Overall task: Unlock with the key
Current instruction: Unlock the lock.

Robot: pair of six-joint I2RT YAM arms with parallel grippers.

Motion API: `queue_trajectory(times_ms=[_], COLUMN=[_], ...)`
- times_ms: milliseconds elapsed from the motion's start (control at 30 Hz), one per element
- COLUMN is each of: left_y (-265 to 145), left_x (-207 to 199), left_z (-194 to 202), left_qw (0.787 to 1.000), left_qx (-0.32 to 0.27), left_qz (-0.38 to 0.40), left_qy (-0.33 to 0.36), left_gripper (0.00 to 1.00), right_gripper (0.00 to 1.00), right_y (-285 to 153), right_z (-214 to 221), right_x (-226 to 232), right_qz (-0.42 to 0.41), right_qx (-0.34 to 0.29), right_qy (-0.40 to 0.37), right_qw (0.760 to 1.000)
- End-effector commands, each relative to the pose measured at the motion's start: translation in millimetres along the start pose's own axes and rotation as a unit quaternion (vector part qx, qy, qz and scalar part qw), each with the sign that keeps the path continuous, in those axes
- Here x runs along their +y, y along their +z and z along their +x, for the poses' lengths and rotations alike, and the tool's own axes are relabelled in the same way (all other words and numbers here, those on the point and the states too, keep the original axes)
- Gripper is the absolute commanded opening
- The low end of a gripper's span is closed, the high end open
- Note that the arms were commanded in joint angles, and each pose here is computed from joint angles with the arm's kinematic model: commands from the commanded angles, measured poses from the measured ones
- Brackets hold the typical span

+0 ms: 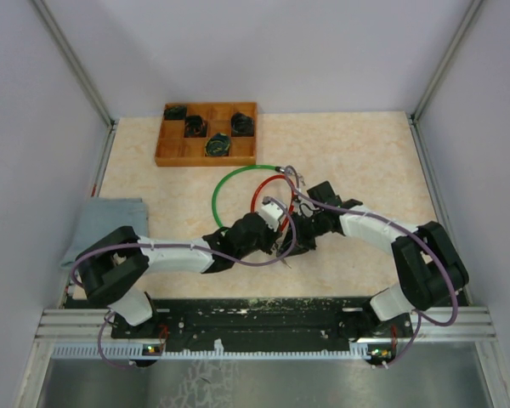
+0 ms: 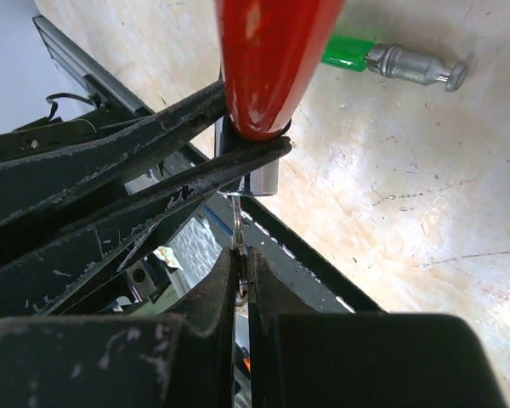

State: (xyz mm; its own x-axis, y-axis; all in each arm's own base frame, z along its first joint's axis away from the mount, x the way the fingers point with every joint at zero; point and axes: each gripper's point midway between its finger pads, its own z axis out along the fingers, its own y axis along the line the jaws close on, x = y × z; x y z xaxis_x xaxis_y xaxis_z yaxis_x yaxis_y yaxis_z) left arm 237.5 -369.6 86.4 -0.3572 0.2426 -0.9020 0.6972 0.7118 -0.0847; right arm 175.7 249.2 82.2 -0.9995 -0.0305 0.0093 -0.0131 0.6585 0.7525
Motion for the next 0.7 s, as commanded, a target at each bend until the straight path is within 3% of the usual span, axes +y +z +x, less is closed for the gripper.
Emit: queue_trajectory(times_ms=[0, 367, 533, 667], left_y=[-8, -10, -11, -10], left_x=[-30, -34, -41, -43], left_z=[-32, -33, -39, -41], left_qw=[0.998, 0.998, 0.997, 0.995], left_qx=[-0.036, -0.033, -0.037, -0.024], left_qz=[0.051, 0.052, 0.061, 0.05], left_qy=[-0.005, 0.016, -0.025, -0.087], left_gripper=[0.0, 0.0, 0.0, 0.0], right_gripper=[0.0, 0.0, 0.0, 0.0], right_y=[-9, -17, -10, -15], right_z=[-39, -54, -56, -66], right_x=[21, 19, 15, 22], right_qz=[-0.013, 0.002, -0.008, -0.018], right_qx=[-0.057, -0.072, -0.081, -0.128], right_qy=[-0.048, -0.067, -0.053, -0.047], right_qw=[0.997, 0.995, 0.995, 0.991])
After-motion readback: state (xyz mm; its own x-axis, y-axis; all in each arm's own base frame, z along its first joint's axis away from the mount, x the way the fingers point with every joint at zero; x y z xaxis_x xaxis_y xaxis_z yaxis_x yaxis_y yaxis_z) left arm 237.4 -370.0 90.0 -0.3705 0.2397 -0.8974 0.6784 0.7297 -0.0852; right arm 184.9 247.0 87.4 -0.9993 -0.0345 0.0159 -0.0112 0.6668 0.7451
